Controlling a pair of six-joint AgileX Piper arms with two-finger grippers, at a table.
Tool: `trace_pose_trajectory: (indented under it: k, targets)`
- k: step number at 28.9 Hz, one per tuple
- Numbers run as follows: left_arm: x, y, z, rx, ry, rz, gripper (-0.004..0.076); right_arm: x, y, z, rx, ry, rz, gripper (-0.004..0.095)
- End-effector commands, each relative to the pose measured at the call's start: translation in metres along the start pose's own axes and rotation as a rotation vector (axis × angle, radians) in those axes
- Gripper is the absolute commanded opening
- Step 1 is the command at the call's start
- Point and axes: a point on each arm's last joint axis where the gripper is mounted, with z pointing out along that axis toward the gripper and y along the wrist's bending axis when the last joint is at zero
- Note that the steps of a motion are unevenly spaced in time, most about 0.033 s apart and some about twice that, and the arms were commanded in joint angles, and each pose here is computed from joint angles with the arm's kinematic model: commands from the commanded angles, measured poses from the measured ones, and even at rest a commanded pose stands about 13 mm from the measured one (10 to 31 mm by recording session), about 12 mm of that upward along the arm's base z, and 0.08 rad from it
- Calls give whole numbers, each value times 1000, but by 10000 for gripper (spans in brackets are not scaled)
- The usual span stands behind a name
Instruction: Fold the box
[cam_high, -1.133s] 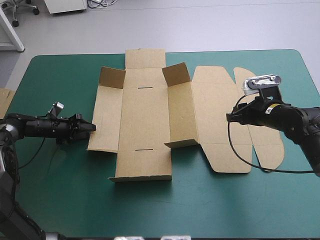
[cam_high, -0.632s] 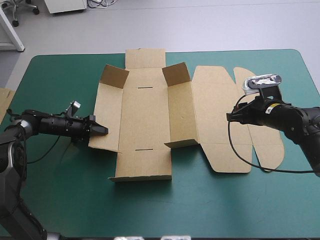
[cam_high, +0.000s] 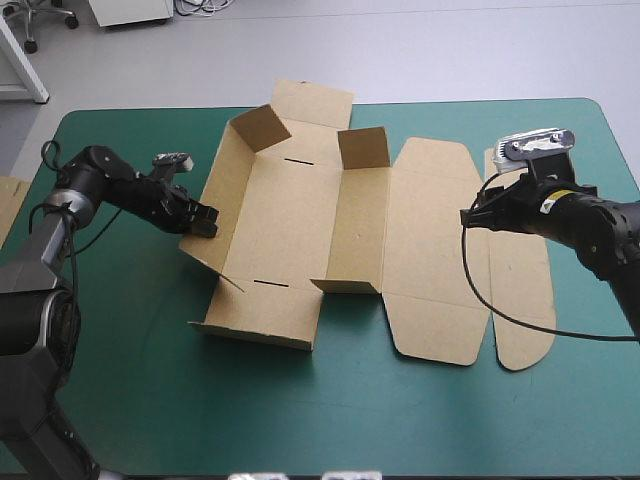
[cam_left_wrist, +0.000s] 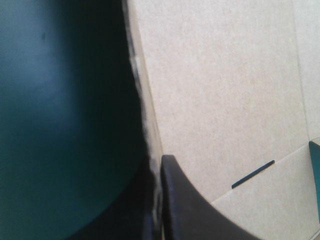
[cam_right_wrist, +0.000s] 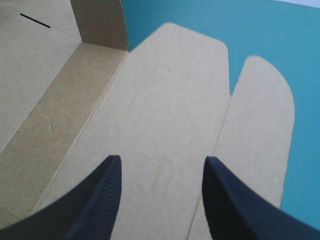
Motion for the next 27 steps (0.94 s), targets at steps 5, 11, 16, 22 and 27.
trace_pose_trajectory:
  k: [5,11,16,22,27]
  targets:
    - [-46,-77,-76,-87,-141,300,-9,-28,-3,-29,39,-132,-22,466]
    - [-55,-87,-90,-115,-194,378,8,-30,-5,-32,64,-125,-44,466]
    - [-56,-89,-89,-93,-203,413,11,-29,-5,-32,62,-107,-41,466]
    - [-60,-93,-73,-33,-189,473,11,-27,-6,-32,68,-88,-44,466]
    - [-61,-113,-54,-53,-128,627,12,-24,-8,-32,94,-59,-51,466]
